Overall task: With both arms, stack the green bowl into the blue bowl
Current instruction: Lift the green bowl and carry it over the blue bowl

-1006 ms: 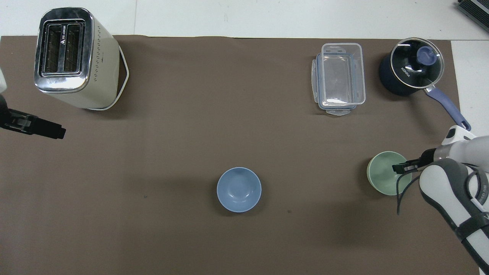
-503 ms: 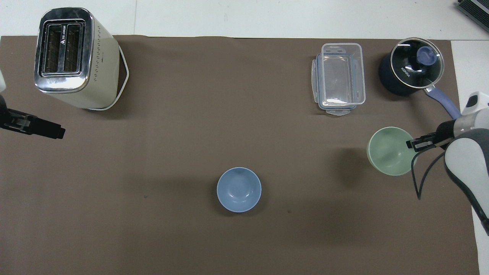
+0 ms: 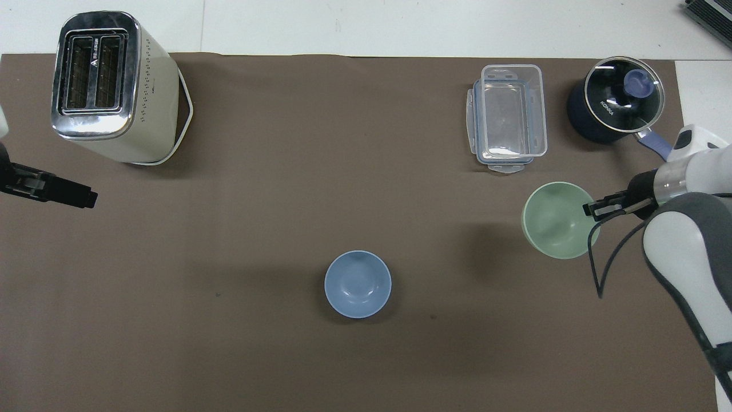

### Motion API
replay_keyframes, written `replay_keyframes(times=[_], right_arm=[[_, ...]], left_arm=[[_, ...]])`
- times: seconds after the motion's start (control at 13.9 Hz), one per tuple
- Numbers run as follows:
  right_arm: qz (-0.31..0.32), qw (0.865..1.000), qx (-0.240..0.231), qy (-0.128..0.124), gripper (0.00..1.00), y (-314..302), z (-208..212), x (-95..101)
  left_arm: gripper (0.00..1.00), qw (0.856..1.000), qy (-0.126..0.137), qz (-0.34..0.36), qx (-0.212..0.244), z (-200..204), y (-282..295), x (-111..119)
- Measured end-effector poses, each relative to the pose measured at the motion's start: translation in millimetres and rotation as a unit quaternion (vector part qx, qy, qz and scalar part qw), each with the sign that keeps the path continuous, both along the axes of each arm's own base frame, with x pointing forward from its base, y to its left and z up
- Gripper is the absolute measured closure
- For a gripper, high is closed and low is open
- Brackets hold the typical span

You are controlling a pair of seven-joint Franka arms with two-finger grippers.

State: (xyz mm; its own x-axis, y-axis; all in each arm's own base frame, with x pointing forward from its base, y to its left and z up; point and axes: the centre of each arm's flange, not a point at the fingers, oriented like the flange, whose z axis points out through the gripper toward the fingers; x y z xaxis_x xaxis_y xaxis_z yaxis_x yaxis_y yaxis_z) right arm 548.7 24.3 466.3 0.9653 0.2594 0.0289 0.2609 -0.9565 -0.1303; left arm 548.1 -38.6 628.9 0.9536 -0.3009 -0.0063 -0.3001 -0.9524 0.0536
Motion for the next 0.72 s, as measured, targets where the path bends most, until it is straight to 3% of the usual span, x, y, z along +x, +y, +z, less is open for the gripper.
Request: replay_keyframes(times=[0.36, 0.72], right_arm=[[-0.035, 0.999, -0.004, 0.020, 0.96, 126.9, 0.5, -21.2], [-0.064, 0.998, -0.008, 0.028, 0.96, 229.4, -16.2, -64.7]], left_arm=[[0.00, 1.000, 0.000, 0.000, 0.000, 0.0, -0.1, 0.0], [0.00, 1.000, 0.000, 0.000, 0.000, 0.0, -0.3, 0.0]])
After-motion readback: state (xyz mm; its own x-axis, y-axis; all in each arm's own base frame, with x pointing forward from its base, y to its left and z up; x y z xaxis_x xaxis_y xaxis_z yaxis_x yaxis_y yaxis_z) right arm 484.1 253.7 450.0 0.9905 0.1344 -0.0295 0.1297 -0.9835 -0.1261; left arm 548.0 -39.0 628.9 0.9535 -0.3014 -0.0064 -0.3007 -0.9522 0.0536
